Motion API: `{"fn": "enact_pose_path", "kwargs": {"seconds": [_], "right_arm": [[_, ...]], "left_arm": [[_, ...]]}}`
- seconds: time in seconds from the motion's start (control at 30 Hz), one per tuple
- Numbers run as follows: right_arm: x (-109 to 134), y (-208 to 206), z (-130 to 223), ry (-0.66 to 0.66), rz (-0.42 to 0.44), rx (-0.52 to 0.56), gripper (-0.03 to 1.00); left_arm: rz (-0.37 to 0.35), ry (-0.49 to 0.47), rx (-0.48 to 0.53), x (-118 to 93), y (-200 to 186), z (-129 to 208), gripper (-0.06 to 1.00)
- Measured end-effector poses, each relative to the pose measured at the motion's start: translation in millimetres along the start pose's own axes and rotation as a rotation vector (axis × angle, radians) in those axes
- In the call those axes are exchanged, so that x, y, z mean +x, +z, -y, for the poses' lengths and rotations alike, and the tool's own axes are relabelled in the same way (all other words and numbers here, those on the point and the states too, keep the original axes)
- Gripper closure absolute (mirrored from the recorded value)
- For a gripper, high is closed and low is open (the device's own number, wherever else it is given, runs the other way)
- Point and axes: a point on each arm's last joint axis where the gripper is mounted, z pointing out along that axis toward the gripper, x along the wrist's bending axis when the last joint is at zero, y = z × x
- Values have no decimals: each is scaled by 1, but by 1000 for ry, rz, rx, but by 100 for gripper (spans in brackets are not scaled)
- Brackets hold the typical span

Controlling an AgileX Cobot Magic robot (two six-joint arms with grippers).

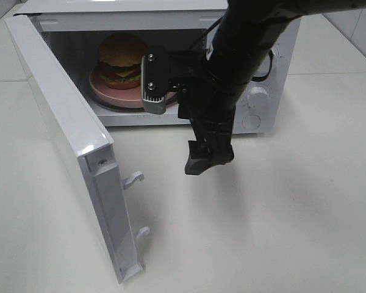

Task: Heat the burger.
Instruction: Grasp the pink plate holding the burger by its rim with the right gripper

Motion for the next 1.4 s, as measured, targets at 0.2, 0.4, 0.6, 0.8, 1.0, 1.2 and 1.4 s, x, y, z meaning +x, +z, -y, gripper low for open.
{"fn": "enact_pose_path", "kwargs": {"seconds": [0.2, 0.4, 0.6, 0.8, 1.0, 1.2, 1.4], "right_arm": [[-23, 16, -13, -46, 6, -5, 0], [-42, 30, -23, -71, -13, 4, 1], [-52, 39, -28, -84, -9, 3, 1], [-65, 53, -35, -101, -14, 1, 2], [-73, 67, -39, -112, -13, -1, 3], [-80, 73, -43, -119, -7, -7, 4], [-89, 77, -48, -120, 15, -22, 4]], "left_arm": [[0, 0, 0, 0, 0, 0, -4], [0, 0, 0, 0, 0, 0, -4], [0, 0, 0, 0, 0, 0, -4], [0, 0, 0, 0, 0, 0, -4], [0, 0, 0, 0, 0, 0, -4], [0, 0, 0, 0, 0, 0, -4], [0, 0, 0, 0, 0, 0, -4]]}}
